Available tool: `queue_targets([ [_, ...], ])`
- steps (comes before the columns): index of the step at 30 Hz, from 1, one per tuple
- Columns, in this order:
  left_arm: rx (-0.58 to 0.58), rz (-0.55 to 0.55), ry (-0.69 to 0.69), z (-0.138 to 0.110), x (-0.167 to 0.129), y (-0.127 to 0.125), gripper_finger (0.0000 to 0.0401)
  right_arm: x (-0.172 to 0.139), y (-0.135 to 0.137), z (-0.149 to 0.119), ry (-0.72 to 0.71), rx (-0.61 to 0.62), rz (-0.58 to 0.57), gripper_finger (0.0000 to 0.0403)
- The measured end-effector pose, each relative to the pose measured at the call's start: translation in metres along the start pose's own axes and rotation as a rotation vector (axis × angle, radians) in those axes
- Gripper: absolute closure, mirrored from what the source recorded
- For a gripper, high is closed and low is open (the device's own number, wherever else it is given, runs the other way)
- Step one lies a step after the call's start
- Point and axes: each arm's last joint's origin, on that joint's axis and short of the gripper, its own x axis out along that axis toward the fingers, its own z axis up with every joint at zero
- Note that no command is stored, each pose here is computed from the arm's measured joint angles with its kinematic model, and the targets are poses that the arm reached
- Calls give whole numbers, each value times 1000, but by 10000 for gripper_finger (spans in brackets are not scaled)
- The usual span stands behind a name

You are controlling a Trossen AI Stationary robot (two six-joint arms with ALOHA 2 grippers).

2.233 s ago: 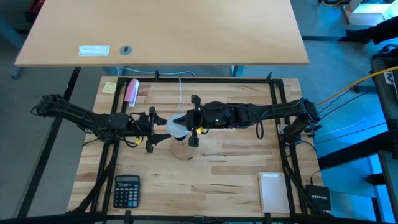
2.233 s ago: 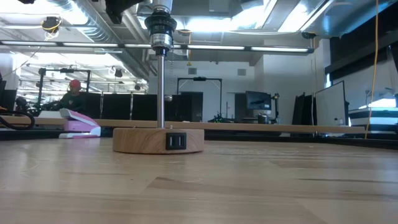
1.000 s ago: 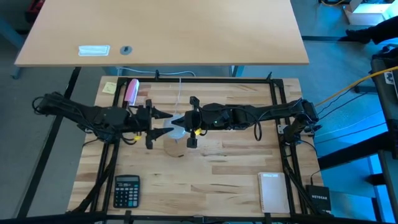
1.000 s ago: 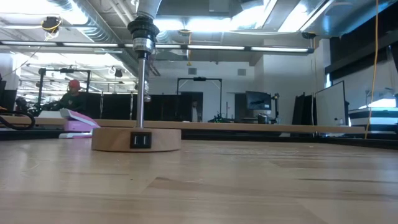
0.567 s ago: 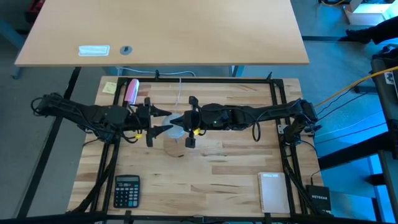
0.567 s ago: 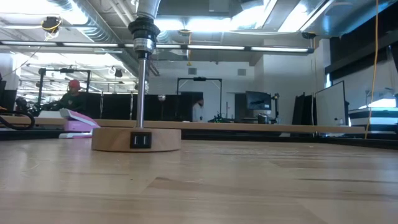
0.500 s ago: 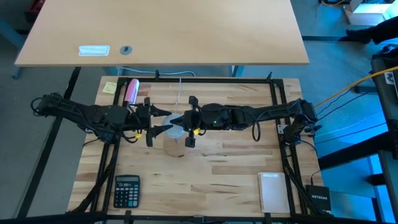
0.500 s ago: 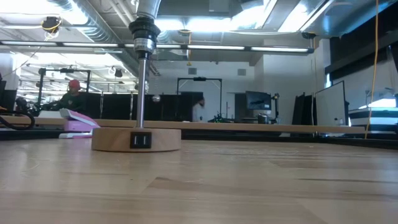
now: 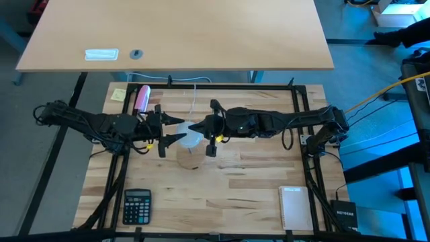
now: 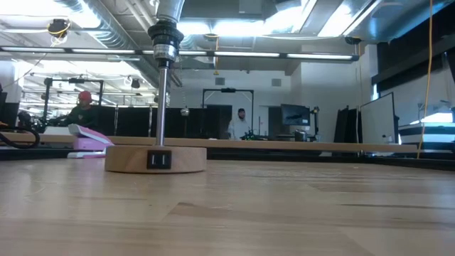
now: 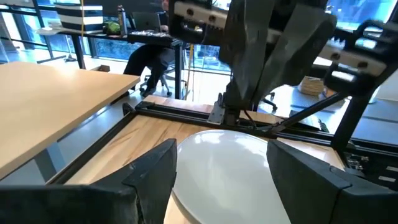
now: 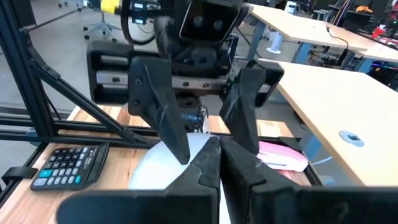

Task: Screw lightbulb
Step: Insert the lightbulb into the desk lamp

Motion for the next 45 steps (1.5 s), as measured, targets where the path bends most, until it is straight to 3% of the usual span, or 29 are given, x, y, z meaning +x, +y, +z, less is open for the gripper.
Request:
queue_targets([
  [5, -13, 1, -6, 1, -2, 1, 162, -16, -5, 7, 20, -4, -15, 338],
  [9, -16, 2, -9, 2, -2, 1, 162, -36, -10, 0, 179, -47, -46, 290],
  [12, -14, 3, -6, 1, -2, 1, 162, -45, -11, -13, 322, -79, -55, 271],
  [16, -15, 3, -7, 1, -2, 1, 162, -32, -3, -48, 397, -59, -20, 263],
  [21, -17, 3, -7, 1, -2, 1, 162, -7, -1, -99, 253, -20, -46, 257],
  [26, -17, 3, -7, 1, -2, 1, 162, 12, -11, -136, 63, 45, 11, 212],
  [31, -18, 2, -8, 2, -2, 1, 162, 28, -13, -140, -94, 63, 135, 152],
  [34, -18, 2, -8, 2, -2, 1, 162, 34, -12, -144, -134, 64, 140, 132],
  [45, -19, 2, -8, 2, -2, 1, 162, 34, -13, -134, -246, 70, 107, 148],
])
